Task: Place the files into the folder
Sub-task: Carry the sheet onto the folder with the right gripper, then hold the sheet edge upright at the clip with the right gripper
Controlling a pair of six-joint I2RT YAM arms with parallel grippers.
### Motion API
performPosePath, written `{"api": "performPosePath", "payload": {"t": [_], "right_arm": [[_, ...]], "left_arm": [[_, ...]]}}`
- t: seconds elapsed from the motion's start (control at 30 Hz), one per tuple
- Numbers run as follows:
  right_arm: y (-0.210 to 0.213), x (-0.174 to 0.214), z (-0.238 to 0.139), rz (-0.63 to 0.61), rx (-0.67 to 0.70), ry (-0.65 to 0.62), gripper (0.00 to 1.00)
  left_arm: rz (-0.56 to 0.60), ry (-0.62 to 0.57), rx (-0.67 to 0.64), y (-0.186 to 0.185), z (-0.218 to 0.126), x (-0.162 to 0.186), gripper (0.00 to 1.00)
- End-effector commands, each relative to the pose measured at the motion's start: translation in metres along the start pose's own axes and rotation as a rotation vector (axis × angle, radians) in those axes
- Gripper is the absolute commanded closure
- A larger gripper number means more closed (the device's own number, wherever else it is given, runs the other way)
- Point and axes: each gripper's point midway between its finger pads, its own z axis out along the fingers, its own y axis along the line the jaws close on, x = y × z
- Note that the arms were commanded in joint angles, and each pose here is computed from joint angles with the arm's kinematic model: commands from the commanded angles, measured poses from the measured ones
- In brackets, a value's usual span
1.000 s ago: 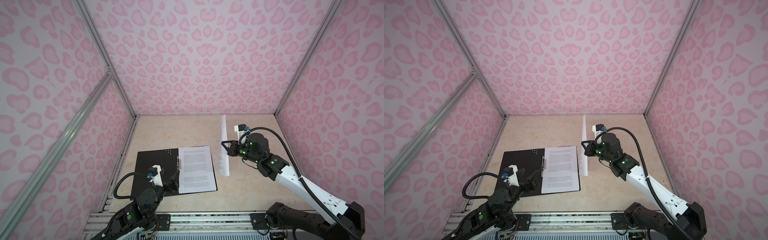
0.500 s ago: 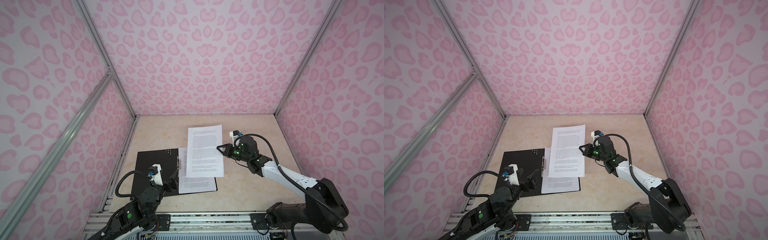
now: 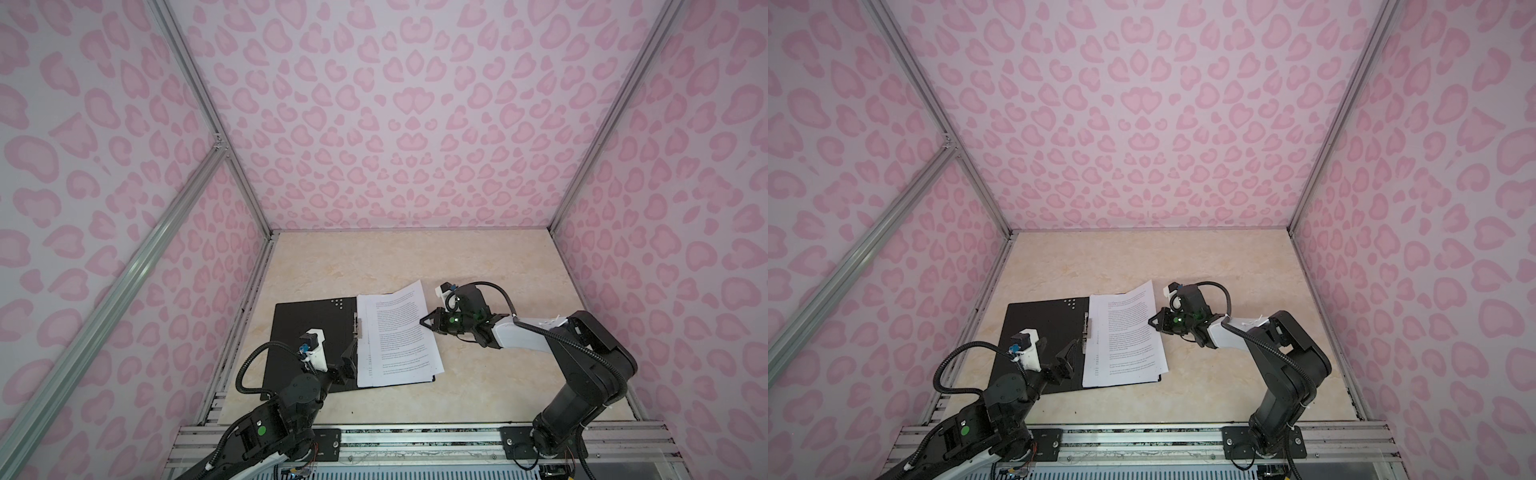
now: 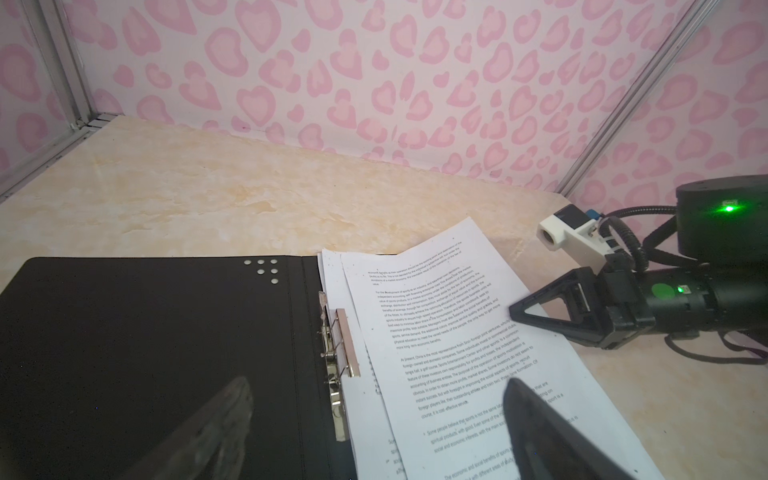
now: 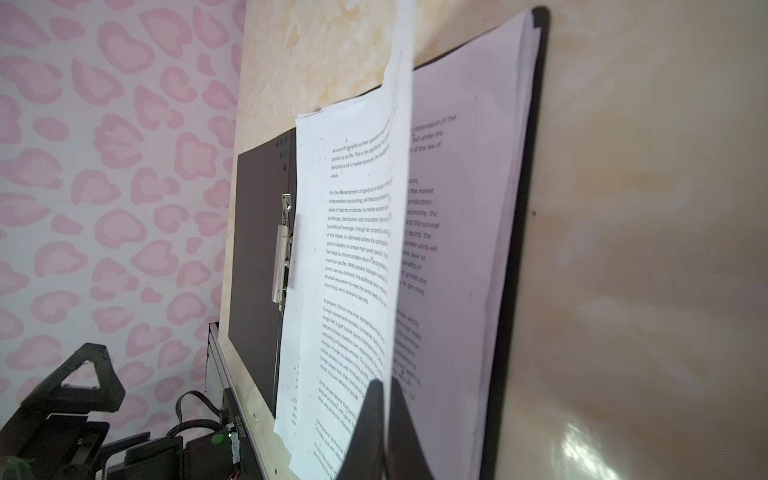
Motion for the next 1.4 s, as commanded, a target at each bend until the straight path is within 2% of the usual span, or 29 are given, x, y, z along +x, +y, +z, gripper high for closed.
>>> {"api": "performPosePath", "payload": {"t": [0.0,0.4,1.37], "right_arm": [[0.003,0.004,0.004,-0.026,-0.016,0.002,1.00],[0.003,-0.003,0.005,0.032,-0.044,-0.079,1.00],[0.011,0.001,0.021,0.056,-0.056,-0.092,1.00]], "left_arm": [[0.006,-0.006,-0.006,-0.002,0.001,-0.005,0.04],[0.024,0.022,-0.008,-0.005,0.005,0.000,0.04],[0.036,0.036,-0.005,-0.008,0.008,0.002,0.04]]}}
